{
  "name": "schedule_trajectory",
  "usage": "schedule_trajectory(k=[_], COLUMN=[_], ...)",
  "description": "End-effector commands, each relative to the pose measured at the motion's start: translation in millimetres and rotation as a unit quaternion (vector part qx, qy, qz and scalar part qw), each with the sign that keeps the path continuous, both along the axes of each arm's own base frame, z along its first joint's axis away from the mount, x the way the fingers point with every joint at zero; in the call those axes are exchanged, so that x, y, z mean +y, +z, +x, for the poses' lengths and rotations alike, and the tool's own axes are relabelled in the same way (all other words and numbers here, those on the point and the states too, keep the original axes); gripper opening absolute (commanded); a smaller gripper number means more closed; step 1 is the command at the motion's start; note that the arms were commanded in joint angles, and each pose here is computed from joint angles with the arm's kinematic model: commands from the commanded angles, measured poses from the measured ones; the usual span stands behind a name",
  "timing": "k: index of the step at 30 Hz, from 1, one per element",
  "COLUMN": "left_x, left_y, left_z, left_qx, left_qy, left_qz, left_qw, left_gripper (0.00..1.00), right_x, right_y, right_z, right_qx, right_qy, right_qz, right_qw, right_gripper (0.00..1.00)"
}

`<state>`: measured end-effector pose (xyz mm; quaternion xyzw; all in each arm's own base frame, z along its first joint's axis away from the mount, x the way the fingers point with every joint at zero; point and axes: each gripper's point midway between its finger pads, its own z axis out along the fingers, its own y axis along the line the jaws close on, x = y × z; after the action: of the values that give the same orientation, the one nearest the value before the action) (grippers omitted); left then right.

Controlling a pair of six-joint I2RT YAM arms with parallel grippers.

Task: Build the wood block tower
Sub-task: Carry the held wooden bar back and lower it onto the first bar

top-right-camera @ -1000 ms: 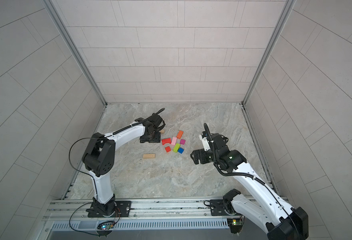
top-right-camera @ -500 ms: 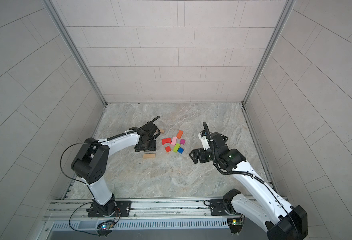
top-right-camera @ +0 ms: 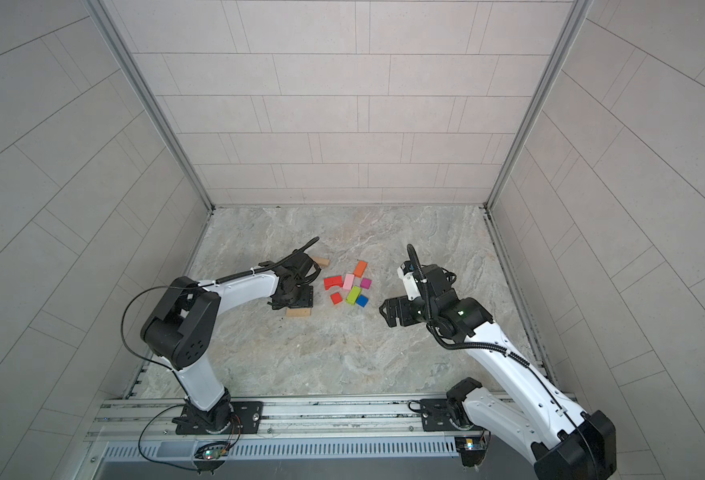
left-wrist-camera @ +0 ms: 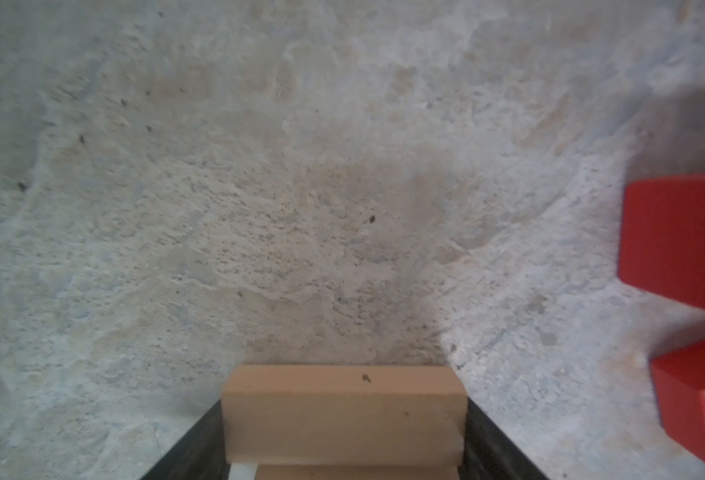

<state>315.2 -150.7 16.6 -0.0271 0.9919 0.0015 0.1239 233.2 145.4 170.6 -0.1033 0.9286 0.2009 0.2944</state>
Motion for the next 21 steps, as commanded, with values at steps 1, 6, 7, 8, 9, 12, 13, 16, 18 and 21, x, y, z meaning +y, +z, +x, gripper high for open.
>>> schedule_trajectory(k=[1, 6, 7, 8, 9, 12, 13, 16, 18, 21], left_x=[-2.5, -5.9, -5.7, -5.8, -6.0, -6.2, -6.5, -6.0, -5.9, -5.7], left_y=[6.8, 6.9, 6.4, 6.1, 5.7, 5.3, 5.6, 6.7, 5.8, 5.2], left_z=[-1.2, -2.3, -2.4, -2.2, -2.5, -3.9, -4.1, -5.8, -5.9, -7.1], left_qx=[-0.013, -0.013, -0.012, -0.012, -0.012, -0.011, -0.012, -0.013, -0.012, -0.010], left_qy=[-0.001, -0.008, -0.009, -0.010, -0.011, -0.013, -0.015, -0.018, -0.018, -0.018], left_qz=[-0.009, -0.011, -0.009, -0.009, -0.008, -0.005, -0.003, 0.004, 0.005, 0.006], left_qw=[1.000, 1.000, 1.000, 1.000, 1.000, 1.000, 1.000, 1.000, 1.000, 1.000], left_gripper=[0.78, 0.79, 0.80, 0.80, 0.80, 0.80, 0.81, 0.82, 0.82, 0.82], right_x=[1.4, 1.4, 1.5, 1.6, 1.4, 0.8, 1.0, 1.3, 1.7, 1.4], right_y=[7.1, 6.1, 6.0, 5.7, 5.8, 5.5, 4.7, 3.5, 3.9, 3.4], right_z=[3.0, 2.5, 2.4, 2.2, 2.3, 2.3, 1.7, 1.8, 2.1, 2.0], right_qx=[-0.008, -0.007, -0.007, -0.007, -0.006, -0.007, -0.006, -0.004, -0.004, -0.003], right_qy=[-0.003, -0.003, -0.002, -0.003, -0.003, -0.003, -0.002, -0.002, -0.001, -0.002], right_qz=[0.009, 0.009, 0.009, 0.009, 0.009, 0.007, 0.007, 0.007, 0.008, 0.007], right_qw=[1.000, 1.000, 1.000, 1.000, 1.000, 1.000, 1.000, 1.000, 1.000, 1.000], right_gripper=[0.99, 0.99, 0.99, 0.99, 0.99, 0.99, 0.99, 0.99, 0.99, 0.99])
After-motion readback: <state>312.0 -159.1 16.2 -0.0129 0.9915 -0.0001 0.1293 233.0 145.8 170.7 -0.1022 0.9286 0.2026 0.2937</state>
